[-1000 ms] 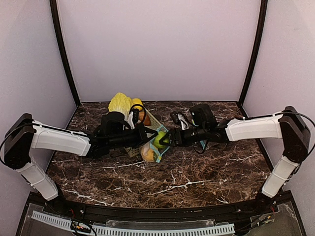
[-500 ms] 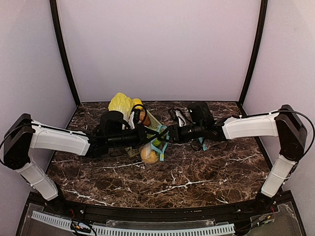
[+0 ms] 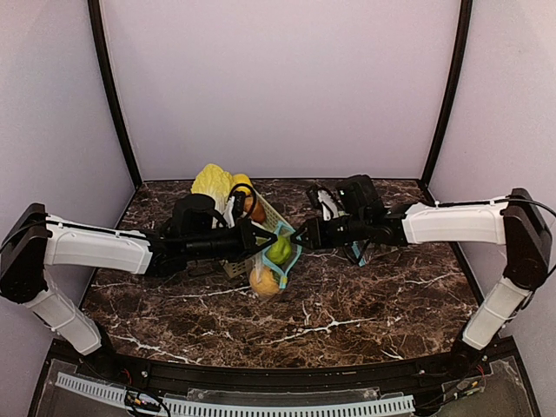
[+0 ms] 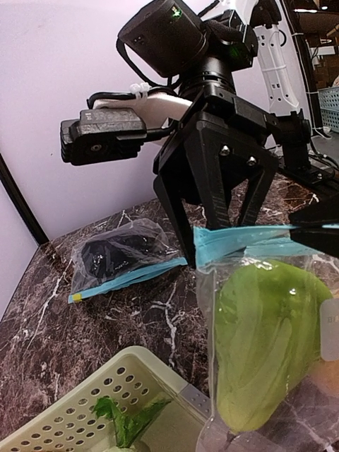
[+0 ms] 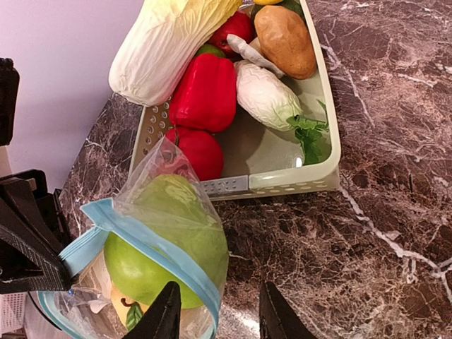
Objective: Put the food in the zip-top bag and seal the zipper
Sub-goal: Adjust the fake fruit in the zipper food storage bag, then pass from the left arm to the right, then pass from the right arm to the left
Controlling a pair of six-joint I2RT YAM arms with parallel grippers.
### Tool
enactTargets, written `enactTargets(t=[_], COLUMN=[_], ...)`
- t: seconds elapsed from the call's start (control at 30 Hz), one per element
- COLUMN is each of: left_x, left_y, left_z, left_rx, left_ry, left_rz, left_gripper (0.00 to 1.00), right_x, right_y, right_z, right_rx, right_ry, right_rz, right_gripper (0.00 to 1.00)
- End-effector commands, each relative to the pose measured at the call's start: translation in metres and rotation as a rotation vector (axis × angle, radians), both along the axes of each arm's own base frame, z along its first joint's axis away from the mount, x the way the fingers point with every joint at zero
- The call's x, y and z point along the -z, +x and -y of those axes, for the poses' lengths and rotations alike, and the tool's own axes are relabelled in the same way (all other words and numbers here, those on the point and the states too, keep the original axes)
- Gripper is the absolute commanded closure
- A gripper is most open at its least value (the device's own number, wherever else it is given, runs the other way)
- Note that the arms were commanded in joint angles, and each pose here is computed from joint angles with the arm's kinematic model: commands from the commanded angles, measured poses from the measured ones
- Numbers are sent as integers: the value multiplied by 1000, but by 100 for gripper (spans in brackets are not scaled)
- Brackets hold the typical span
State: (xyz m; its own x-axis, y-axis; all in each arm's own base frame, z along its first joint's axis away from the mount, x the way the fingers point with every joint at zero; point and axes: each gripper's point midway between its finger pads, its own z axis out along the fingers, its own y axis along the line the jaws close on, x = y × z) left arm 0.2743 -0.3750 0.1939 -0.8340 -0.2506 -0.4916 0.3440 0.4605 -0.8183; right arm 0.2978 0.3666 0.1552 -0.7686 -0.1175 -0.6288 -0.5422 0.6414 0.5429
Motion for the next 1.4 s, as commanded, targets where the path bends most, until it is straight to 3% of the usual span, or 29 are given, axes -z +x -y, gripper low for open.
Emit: enactTargets(t=[0.0, 0.23, 0.43, 0.47, 0.53, 0.6, 0.67, 0.73, 0.83, 0.97, 1.13, 1.37], left_x=[-9, -11, -8, -10, -11, -9, -8, -9, -5, 3, 17, 55], left_y=[-7, -13, -14, -15, -15, -14, -12, -9, -11, -34, -75, -91], left_z=[-1, 3, 4, 6, 11, 13, 10, 5, -4, 5, 34, 39], left_rx=[32, 73, 98, 113, 147, 178, 190, 190, 187, 262, 378, 391], left_ry=[-3, -3, 22, 23, 45, 107, 185, 265, 378, 464, 406, 377], left_rz=[17, 19, 27, 41, 67, 104, 153, 209, 273, 351, 370, 275], left_gripper=[99, 99, 99, 99, 92, 57, 40, 30, 25, 23, 17, 12], right_x=[-10, -14, -21, -23, -24, -27, -27, -24, -17, -11, -10, -5], right_y=[4, -5, -9, -10, -13, -18, -21, -26, -31, -37, -32, -30], right_z=[0, -21, -16, -12, -2, 10, 27, 44, 68, 82, 87, 83], right_rx=[-22, -177, -174, -161, -121, -66, 2, 91, 220, 366, 479, 491], right_ry=[-29, 5, 0, -10, -42, -83, -136, -187, -237, -188, -124, -120], right_rz=[59, 81, 90, 79, 42, -10, -67, -133, -220, -306, -339, -365], right_gripper=[64, 68, 100, 100, 100, 100, 100, 100, 100, 100, 100, 100])
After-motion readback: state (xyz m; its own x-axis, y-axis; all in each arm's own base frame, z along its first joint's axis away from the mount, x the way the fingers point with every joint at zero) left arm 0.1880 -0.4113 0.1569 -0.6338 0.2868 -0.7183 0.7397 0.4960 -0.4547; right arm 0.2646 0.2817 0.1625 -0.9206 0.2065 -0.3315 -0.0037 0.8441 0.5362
